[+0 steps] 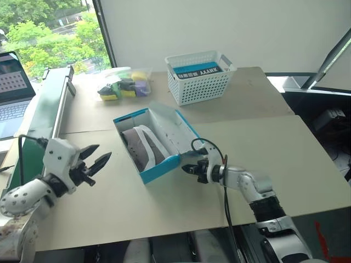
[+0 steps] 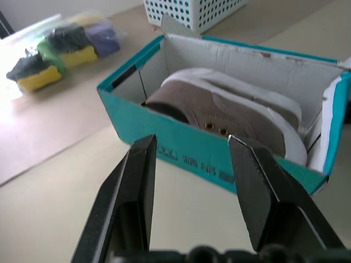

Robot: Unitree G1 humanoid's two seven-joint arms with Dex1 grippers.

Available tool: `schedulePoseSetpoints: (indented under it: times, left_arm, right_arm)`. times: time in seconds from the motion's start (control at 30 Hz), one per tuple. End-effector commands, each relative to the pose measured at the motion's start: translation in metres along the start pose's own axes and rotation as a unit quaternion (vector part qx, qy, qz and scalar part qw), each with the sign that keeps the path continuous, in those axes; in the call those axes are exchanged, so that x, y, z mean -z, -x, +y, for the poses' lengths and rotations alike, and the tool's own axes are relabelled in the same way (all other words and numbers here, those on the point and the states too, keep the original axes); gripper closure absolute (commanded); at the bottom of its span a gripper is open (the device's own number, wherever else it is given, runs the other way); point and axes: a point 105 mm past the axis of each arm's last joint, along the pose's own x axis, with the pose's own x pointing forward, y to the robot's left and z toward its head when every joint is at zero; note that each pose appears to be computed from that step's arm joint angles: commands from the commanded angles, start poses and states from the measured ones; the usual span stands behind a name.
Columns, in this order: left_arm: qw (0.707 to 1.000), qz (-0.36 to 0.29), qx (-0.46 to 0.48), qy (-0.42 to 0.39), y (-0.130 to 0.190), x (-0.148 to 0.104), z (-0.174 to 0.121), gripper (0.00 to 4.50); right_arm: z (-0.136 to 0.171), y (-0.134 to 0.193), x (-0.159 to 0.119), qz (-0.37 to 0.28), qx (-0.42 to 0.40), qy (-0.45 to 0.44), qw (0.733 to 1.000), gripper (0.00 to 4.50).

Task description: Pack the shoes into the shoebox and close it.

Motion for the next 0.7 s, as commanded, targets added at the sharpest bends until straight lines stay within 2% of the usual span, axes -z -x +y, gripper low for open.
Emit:
schedulePoseSetpoints:
  times: [0.03, 0.17, 0.3, 0.4, 0.47, 0.57, 0.7]
  left_arm:
    - [1.000, -0.007, -0.006, -0.015, 0.006, 0.001, 0.006, 2.28]
    - [1.000, -0.005, -0.012, -0.010, 0.006, 0.006, 0.007, 2.28]
    - [1.000, -0.004, -0.018, -0.008, 0.006, 0.009, 0.007, 2.28]
    - [1.000, -0.005, -0.020, -0.007, 0.006, 0.009, 0.007, 2.28]
    - [1.000, -0.005, -0.020, -0.007, 0.007, 0.009, 0.005, 2.28]
    - [1.000, -0.003, -0.020, -0.006, 0.008, 0.010, 0.002, 2.28]
    - [1.000, -0.001, -0.022, -0.004, 0.010, 0.011, 0.001, 2.28]
  right_arm:
    - [-0.011, 0.002, -0.028, -0.073, 0.042, -0.018, 0.996, 4.48]
    - [-0.025, -0.001, -0.040, -0.123, 0.088, -0.067, 0.986, 4.48]
    - [-0.026, -0.005, -0.049, -0.182, 0.062, -0.215, 0.957, 4.48]
    - [-0.017, -0.008, -0.059, -0.217, 0.003, -0.323, 0.921, 4.48]
    - [-0.006, -0.008, -0.069, -0.244, -0.052, -0.391, 0.886, 4.48]
    - [0.011, -0.001, -0.087, -0.281, -0.138, -0.446, 0.838, 4.48]
    - [0.040, 0.010, -0.105, -0.294, -0.231, -0.423, 0.826, 4.48]
